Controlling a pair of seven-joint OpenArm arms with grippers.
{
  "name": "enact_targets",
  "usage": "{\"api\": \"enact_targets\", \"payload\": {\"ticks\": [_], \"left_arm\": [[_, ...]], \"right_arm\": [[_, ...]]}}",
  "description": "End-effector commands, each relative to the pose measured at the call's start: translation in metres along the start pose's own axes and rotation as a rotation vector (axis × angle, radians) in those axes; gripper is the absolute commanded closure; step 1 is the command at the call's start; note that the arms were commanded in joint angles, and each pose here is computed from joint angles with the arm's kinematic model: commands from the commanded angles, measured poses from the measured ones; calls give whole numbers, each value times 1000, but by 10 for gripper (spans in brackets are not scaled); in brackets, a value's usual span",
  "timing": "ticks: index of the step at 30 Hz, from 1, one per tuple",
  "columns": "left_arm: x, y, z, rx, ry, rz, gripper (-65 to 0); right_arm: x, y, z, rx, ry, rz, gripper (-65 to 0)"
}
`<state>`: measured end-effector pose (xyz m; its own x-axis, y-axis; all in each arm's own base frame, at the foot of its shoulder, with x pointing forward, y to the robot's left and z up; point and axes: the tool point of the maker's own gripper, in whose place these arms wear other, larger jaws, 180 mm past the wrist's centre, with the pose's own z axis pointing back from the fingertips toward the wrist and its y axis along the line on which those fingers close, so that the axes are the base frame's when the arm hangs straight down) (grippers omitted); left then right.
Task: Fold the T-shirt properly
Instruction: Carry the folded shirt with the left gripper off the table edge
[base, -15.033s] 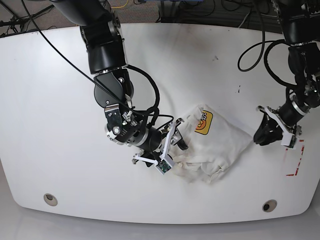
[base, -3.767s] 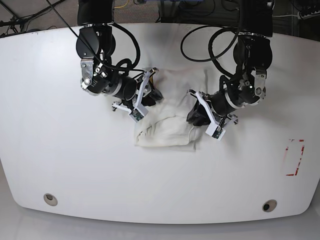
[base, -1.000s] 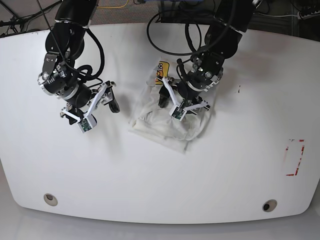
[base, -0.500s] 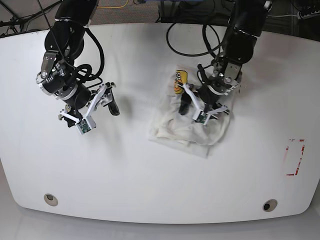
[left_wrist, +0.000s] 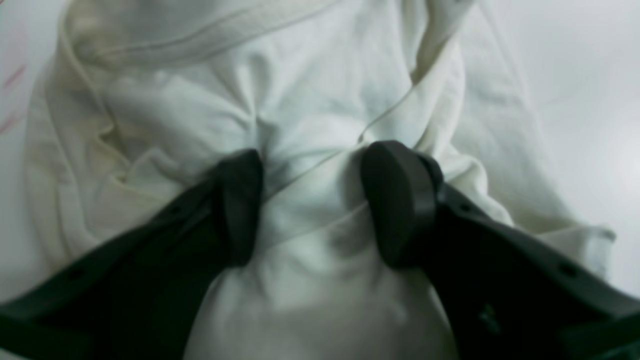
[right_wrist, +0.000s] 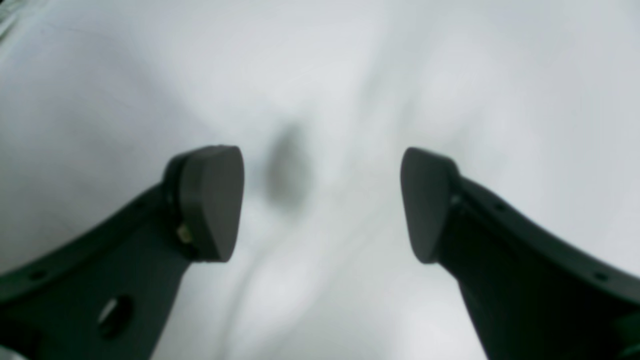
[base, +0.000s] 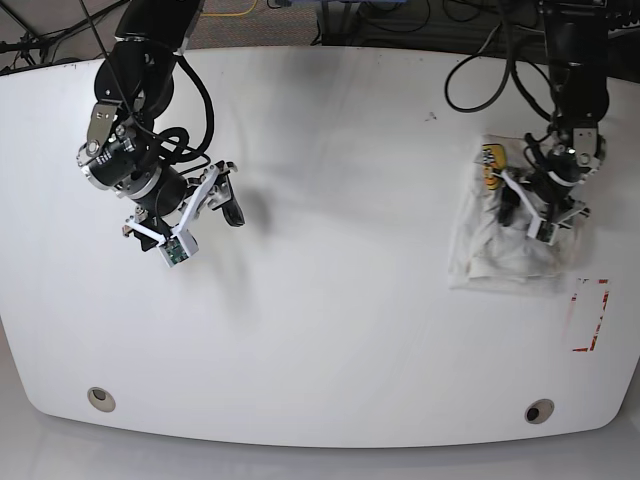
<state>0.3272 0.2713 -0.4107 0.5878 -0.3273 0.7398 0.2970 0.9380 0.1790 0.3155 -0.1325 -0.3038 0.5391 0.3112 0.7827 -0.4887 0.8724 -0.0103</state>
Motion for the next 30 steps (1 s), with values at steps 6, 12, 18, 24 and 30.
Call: {"api": "enact_targets", "payload": {"ticks": [6,12,18,24,30], "left_arm": [[-87,71,33,80,324,-59,-331],[-98,105,50,91,331,-65,-331],[-112,129,68,93,390,-80,-331],[-110,148,83,83,415,-120,-331],[-97,166,97,108,378,-99,-331]], "right_arm": [[18,-1,5,-6,-62,19,-468],[14,1,5,-3,-54,16,-468],[13,2,5,0,-53,15,-468],[13,2,5,0,-53,15,-468],[14,5,3,9,-52,21,-468]]}}
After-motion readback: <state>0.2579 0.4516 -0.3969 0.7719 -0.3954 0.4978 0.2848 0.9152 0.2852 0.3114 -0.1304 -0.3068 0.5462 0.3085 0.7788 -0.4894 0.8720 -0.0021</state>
